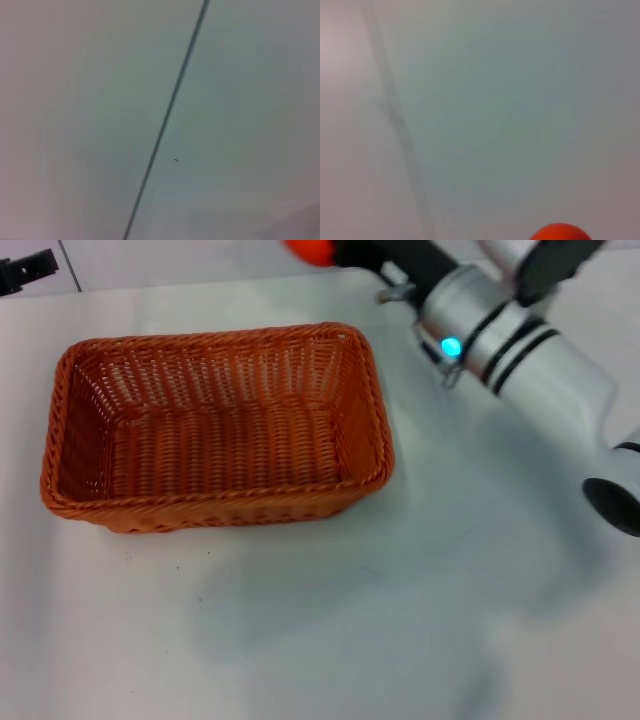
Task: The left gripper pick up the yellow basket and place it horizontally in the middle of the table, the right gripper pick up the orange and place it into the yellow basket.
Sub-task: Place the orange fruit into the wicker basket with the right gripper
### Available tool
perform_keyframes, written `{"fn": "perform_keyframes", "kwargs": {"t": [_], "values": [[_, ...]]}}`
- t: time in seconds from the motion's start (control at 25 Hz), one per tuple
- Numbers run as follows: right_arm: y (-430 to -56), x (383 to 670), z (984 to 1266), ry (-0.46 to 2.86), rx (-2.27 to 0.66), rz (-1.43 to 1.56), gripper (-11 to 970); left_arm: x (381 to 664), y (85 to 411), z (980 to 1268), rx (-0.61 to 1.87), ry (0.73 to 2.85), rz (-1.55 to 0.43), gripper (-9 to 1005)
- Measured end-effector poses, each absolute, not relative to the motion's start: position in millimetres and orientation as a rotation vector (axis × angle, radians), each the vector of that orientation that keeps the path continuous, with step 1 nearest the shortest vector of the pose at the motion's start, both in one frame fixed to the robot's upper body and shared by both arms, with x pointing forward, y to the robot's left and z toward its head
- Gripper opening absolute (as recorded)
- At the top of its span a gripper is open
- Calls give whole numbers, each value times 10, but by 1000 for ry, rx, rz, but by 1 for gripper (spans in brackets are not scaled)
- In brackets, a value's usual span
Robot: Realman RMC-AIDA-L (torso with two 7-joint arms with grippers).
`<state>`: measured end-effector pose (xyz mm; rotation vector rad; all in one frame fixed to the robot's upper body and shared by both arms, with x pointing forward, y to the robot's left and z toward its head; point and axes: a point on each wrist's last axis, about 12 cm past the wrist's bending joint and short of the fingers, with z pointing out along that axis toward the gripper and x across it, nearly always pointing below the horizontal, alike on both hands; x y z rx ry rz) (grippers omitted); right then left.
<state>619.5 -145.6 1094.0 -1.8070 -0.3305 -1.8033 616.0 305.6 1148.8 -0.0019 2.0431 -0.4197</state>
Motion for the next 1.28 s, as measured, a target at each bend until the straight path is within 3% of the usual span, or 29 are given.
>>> {"fn": "perform_keyframes", "kwargs": {"t": [0.32, 0.8, 1.16, 1.28], "values": [[-989, 5948, 10863, -591, -1760, -1654, 74, 6199, 3252, 11551, -77, 1976, -309, 888], [-916, 5601, 10544, -755, -1815, -1503, 90, 6211, 3396, 11574, -157, 1907, -208, 887], [-895, 5516, 10512, -798, -1784, -1484, 134, 6208, 3397, 11499, -177, 1917, -200, 887], [-904, 5498, 10517, -792, -1766, -1491, 191, 6208, 3392, 11476, -180, 1918, -192, 887]]}}
